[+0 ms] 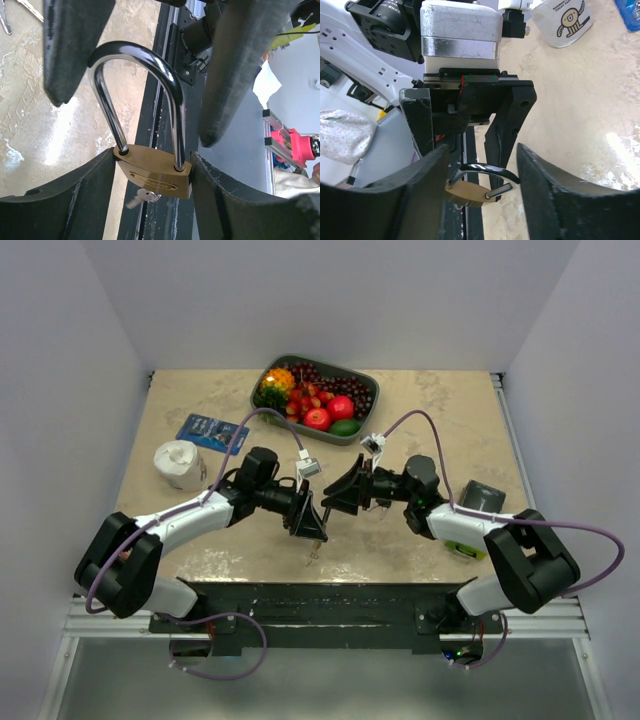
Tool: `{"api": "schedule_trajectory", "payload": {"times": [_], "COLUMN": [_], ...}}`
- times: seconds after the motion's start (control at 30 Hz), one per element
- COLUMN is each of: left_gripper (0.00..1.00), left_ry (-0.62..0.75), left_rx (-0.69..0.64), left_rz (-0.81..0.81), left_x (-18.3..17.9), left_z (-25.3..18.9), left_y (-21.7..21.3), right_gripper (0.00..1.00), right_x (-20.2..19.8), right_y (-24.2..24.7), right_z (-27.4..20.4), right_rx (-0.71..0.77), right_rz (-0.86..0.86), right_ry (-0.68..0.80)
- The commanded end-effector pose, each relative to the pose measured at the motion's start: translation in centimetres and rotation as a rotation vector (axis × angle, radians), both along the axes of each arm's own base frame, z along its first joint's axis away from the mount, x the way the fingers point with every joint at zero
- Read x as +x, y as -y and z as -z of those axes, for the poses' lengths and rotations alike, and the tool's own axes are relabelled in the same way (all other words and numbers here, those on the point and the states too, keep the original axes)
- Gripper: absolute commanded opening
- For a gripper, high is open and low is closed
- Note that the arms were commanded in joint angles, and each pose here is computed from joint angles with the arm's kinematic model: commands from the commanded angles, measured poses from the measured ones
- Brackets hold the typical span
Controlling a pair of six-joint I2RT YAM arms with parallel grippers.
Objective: Unlock with the key
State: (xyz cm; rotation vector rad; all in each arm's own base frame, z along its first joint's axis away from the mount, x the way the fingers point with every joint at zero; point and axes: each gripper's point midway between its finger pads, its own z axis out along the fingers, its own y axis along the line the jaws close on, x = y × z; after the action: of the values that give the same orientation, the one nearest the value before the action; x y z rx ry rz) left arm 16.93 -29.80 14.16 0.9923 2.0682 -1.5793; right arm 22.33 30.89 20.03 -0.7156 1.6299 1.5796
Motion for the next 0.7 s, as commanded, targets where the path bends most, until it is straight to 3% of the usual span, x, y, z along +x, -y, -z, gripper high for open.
{"api": "schedule_trajectory", "payload": {"times": [0.0, 0.43, 0.67], "left_gripper": [0.00, 0.00, 0.00], "left_ry": [0.087, 0.149, 0.166], "left_rx": [-0.072, 0.038, 0.209], "left_rz": [0.000, -0.126, -0.290], "left_x": [0.9, 3.5, 6.2], "left_z": [-2.3, -0.8, 1.6], "left_y": [0.2, -0.3, -1.9], "right_gripper": [0.55, 0.26, 0.17], "right_x": [-0.4, 1.2, 3.9], "right_y": [-0.3, 0.0, 0.4], "right_z": [-1.3, 1.4, 3.5], "right_rx": [0.020, -0.086, -0.213], "right_rz": [-0.030, 0.062, 0.186], "right_ry": [0.055, -0.025, -0.062]}}
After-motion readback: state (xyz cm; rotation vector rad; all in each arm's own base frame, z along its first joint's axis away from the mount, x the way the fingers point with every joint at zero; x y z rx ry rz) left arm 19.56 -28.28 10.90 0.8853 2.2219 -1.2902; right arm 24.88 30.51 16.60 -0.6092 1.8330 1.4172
